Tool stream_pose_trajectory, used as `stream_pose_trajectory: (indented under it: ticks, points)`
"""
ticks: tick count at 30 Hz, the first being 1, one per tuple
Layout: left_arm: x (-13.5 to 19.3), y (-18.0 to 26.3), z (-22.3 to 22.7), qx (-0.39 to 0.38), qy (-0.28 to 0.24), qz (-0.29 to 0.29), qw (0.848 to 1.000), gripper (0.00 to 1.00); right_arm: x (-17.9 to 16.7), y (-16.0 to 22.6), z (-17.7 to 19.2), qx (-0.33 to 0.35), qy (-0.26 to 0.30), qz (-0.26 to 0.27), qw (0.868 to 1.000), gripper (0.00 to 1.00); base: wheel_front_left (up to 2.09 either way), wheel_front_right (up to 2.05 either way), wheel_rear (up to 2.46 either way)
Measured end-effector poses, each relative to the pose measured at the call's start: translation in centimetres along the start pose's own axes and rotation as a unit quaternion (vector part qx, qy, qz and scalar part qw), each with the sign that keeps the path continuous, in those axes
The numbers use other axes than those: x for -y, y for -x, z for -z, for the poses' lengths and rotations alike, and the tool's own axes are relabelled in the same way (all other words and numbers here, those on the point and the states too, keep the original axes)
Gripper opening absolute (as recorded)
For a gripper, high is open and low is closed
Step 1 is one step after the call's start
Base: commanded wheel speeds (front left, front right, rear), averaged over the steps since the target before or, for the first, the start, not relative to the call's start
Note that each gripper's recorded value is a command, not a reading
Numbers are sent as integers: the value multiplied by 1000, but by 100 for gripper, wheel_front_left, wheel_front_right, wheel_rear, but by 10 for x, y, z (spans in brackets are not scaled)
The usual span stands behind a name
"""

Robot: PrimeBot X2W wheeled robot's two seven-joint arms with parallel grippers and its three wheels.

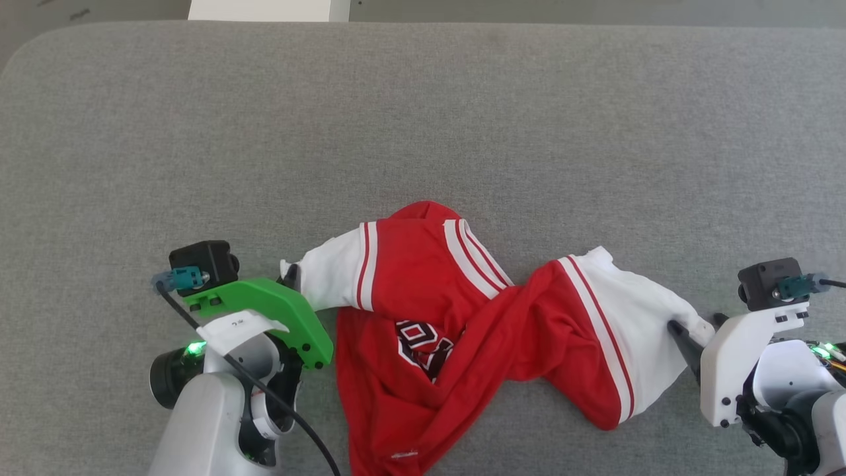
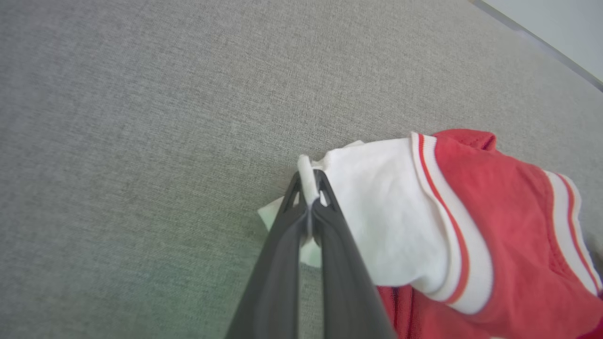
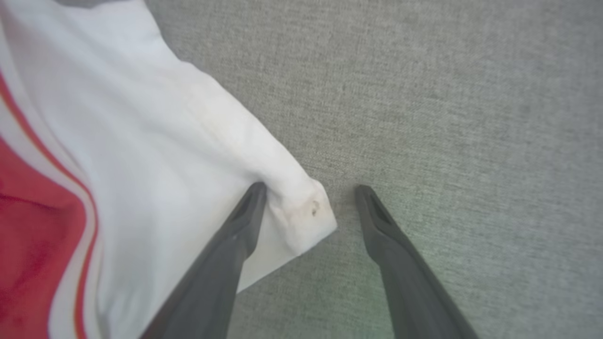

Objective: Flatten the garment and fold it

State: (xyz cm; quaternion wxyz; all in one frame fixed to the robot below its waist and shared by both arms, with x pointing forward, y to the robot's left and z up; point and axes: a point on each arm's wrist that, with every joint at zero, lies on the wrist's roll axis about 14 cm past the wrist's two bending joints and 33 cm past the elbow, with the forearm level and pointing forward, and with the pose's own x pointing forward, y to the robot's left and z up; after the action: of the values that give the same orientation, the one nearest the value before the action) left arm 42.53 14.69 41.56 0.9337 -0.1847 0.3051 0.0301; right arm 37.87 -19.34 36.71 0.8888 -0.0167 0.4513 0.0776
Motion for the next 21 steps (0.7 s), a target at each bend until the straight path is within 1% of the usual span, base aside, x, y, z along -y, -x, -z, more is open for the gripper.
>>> stream_pose_trajectory:
  ticks: [1,5,7,9,11,14,16,17,18,21]
  points:
    - [-1,0,0,1,1,-1,1000,0,0,0,-1,0,-1,-2,1000,0,0,0,0]
    - [1,4,-9,22,6,5,1000,0,-3,5,-9,17,-12,-14,1000,0,0,0,0]
    - [4,8,-17,35,12,16,999,0,0,11,-18,37,-19,-14,999,0,0,0,0]
    - [8,12,-30,57,19,27,998,0,10,20,-39,79,-26,-6,997,0,0,0,0]
    - [17,17,-50,87,34,49,994,0,20,35,-70,134,-29,2,991,0,0,0,0]
    - [34,28,-89,140,35,82,986,0,27,64,-120,223,-48,-6,974,0,0,0,0]
    - [51,40,-119,179,29,112,977,0,29,87,-153,279,-64,-22,958,0,0,0,0]
    - [59,47,-135,199,30,127,971,0,29,100,-167,303,-67,-28,950,0,0,0,0]
    - [66,53,-148,215,29,140,966,0,32,110,-178,320,-60,-24,945,0,0,0,0]
    - [89,80,-192,275,13,175,945,0,39,153,-217,387,-63,-28,919,0,0,0,0]
